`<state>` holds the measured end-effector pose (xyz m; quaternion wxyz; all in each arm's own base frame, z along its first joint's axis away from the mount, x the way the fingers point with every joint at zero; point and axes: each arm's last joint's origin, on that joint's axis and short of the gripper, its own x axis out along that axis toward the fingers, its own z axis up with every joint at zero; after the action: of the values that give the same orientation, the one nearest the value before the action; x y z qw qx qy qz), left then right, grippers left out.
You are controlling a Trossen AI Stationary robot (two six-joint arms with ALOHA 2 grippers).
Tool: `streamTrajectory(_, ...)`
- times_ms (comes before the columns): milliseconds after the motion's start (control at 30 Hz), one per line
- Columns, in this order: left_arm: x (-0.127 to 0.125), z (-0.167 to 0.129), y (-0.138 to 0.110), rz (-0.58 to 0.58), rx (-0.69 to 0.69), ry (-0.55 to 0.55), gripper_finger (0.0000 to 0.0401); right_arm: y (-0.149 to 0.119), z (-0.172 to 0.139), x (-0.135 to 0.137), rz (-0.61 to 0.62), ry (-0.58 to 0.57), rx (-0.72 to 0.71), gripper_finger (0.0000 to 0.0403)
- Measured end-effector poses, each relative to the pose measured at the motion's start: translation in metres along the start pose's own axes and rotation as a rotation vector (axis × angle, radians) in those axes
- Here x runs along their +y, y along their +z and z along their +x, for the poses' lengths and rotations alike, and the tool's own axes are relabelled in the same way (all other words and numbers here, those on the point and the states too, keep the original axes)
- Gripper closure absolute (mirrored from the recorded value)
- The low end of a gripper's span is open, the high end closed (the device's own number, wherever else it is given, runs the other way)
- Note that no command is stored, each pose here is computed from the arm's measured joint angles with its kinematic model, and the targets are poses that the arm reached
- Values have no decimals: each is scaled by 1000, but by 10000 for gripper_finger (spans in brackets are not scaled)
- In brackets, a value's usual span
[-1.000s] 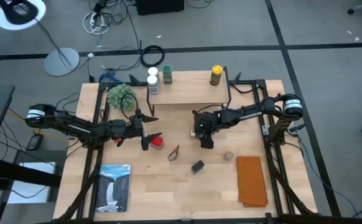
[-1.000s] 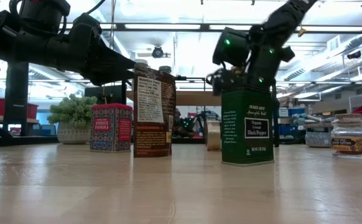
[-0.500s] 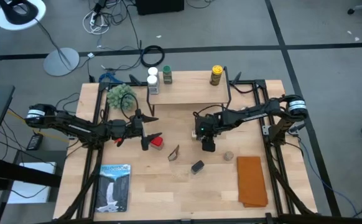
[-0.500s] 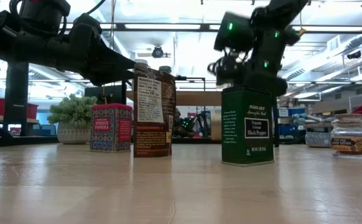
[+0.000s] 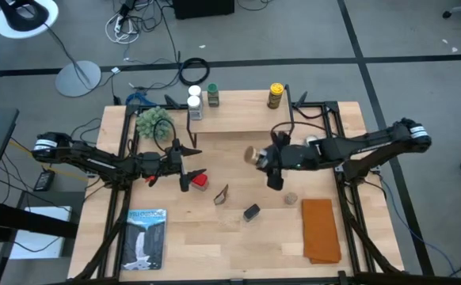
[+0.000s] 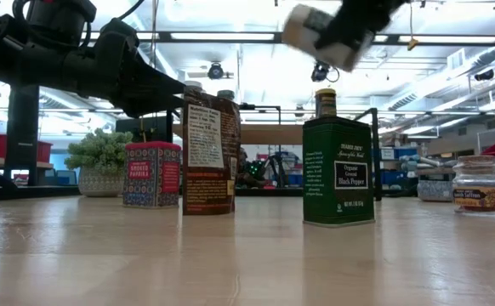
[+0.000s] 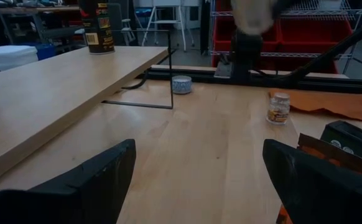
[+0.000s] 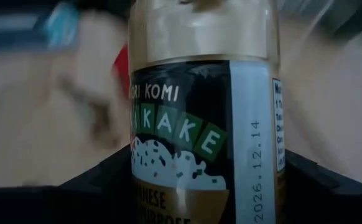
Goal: Shelf spices
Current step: Put the gold seasoning bottle on the shelf
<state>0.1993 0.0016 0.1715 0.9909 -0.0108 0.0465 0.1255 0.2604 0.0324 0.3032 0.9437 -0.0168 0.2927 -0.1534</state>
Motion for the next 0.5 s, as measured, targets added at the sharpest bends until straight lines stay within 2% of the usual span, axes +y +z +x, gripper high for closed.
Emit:
streamTrajectory(133, 0, 0, 0, 0, -1, 0, 44, 4, 20, 2, -36, -114, -188, 132)
streamTrajectory(300, 0, 0, 0, 0, 0, 0, 44, -15, 67, -3, -13, -206, -392, 132)
streamTrajectory(433, 0, 0, 0, 0, 3, 0, 44, -30, 84, -20, 23, -276, -669, 132)
streamTrajectory(500, 0, 0, 0, 0, 2, 0, 44, -37, 89, -35, 44, -266, -810, 132)
